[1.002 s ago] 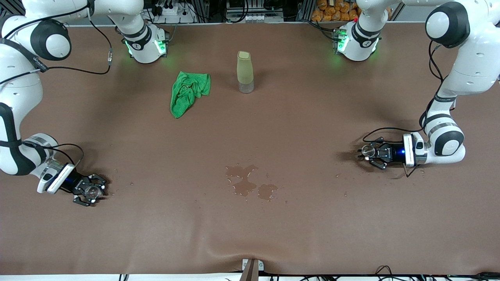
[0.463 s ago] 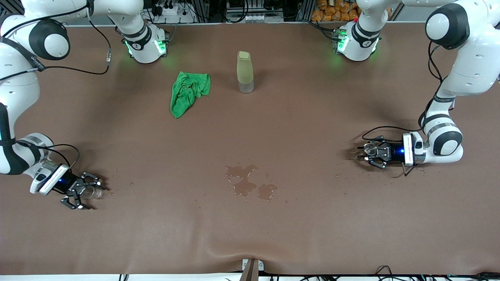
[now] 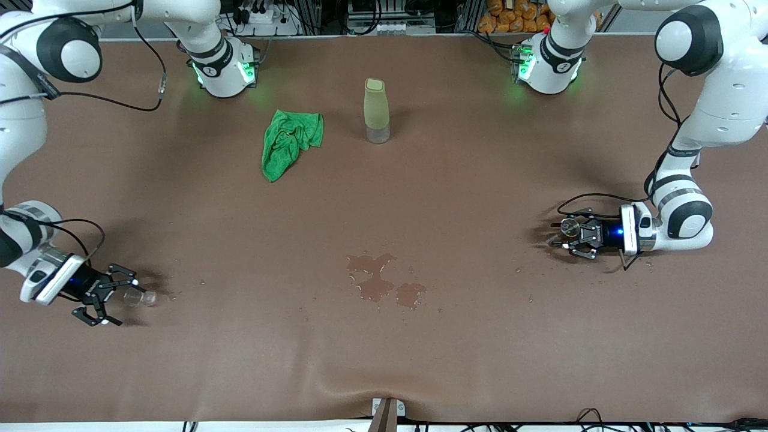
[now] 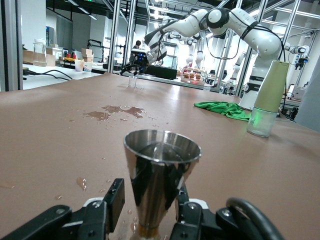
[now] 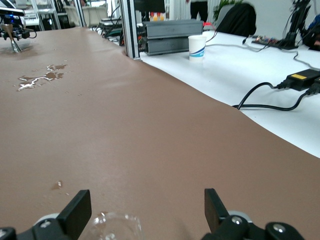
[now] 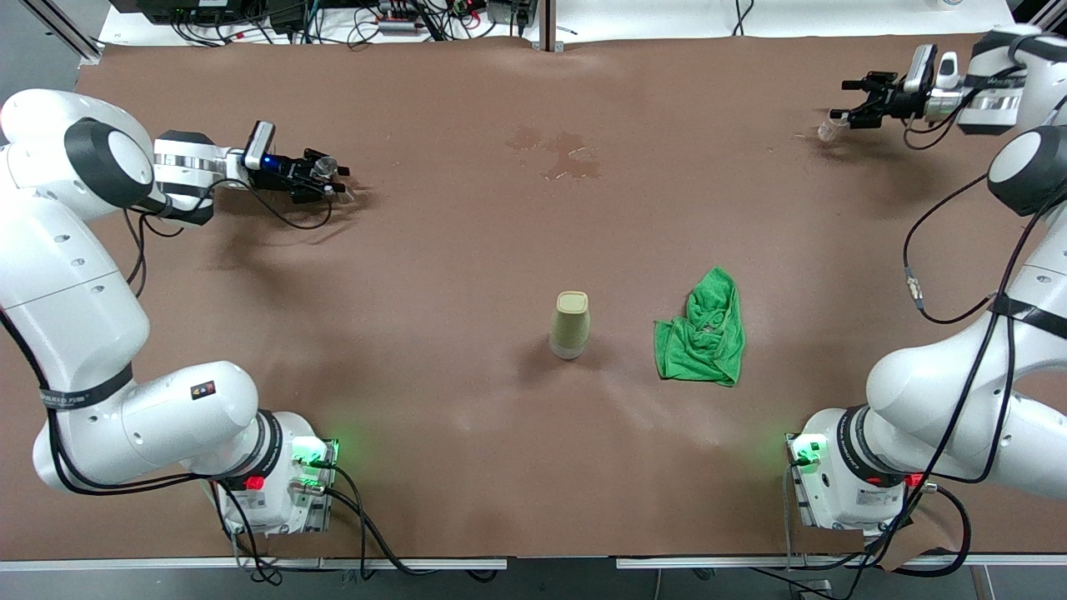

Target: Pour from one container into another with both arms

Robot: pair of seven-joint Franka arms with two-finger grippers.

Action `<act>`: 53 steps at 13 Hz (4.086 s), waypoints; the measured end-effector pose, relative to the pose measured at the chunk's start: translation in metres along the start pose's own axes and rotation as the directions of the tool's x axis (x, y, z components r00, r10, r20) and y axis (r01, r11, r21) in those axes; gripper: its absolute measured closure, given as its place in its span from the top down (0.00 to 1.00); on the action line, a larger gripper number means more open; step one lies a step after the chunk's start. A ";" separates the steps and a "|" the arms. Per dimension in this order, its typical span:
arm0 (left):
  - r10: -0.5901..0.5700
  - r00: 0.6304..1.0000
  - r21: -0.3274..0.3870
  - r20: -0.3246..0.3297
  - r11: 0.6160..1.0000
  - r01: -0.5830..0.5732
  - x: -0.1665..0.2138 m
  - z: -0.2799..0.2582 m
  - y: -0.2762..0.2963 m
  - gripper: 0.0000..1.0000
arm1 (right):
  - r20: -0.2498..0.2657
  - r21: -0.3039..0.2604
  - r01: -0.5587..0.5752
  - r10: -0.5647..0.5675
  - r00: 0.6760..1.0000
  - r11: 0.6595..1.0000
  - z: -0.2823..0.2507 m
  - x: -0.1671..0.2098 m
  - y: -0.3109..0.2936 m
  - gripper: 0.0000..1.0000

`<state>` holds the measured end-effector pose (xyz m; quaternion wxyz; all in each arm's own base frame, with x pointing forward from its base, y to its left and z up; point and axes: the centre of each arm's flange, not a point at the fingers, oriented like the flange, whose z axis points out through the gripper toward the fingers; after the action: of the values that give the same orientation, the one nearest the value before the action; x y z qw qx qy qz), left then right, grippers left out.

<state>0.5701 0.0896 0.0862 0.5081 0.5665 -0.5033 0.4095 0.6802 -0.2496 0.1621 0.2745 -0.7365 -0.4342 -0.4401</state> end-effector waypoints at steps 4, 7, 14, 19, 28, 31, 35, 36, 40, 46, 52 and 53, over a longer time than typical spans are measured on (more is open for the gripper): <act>-0.016 1.000 0.036 -0.006 0.999 0.016 -0.004 -0.021 0.004 0.72 | 0.137 0.031 -0.051 0.047 0.989 0.998 -0.028 0.071 0.006 1.00; -0.121 0.992 0.076 -0.022 0.990 0.122 -0.007 -0.045 0.009 1.00 | 0.250 0.030 -0.108 0.097 0.963 0.994 -0.037 0.129 0.003 1.00; -0.536 0.841 0.190 -0.075 0.820 0.540 0.009 -0.127 0.018 1.00 | 0.530 -0.087 -0.231 0.241 0.813 0.969 -0.037 0.286 -0.065 1.00; -0.800 0.593 0.365 0.086 0.580 0.729 0.160 -0.194 0.020 1.00 | 0.664 -0.268 -0.270 0.380 0.644 0.925 -0.036 0.354 -0.141 1.00; -0.973 0.228 0.693 0.042 0.193 0.695 0.363 -0.169 0.053 1.00 | 0.570 -0.655 -0.472 0.796 0.203 0.590 -0.078 0.405 -0.226 1.00; -0.988 0.149 0.778 -0.049 0.056 0.626 0.436 -0.132 0.074 1.00 | 0.534 -0.713 -0.450 0.832 0.150 0.538 -0.103 0.428 -0.230 1.00; -0.984 0.089 0.879 -0.153 -0.094 0.467 0.504 -0.072 0.101 1.00 | 0.474 -0.774 -0.425 0.875 0.104 0.469 -0.122 0.463 -0.242 1.00; -0.981 0.088 0.904 -0.170 -0.120 0.409 0.516 -0.057 0.107 1.00 | 0.467 -0.776 -0.424 0.877 0.112 0.468 -0.124 0.467 -0.242 1.00; -0.985 0.125 0.961 -0.115 -0.078 0.265 0.547 0.015 0.126 1.00 | 0.441 -0.779 -0.419 0.883 0.163 0.466 -0.128 0.477 -0.237 1.00; -0.982 0.148 0.965 -0.115 -0.076 0.250 0.555 0.038 0.127 1.00 | 0.425 -0.781 -0.418 0.885 0.187 0.464 -0.130 0.479 -0.234 1.00; -0.976 0.198 0.975 -0.086 -0.041 0.220 0.557 0.046 0.118 1.00 | 0.425 -0.782 -0.418 0.886 0.186 0.463 -0.130 0.479 -0.234 1.00; -0.976 0.204 0.975 -0.078 -0.032 0.218 0.557 0.044 0.118 1.00 | 0.425 -0.782 -0.418 0.886 0.186 0.463 -0.130 0.479 -0.234 1.00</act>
<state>0.5397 -0.0371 0.6420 0.0310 0.9991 0.0108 0.0258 0.5339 -0.0507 0.6517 0.0101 -0.9996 0.0052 0.0256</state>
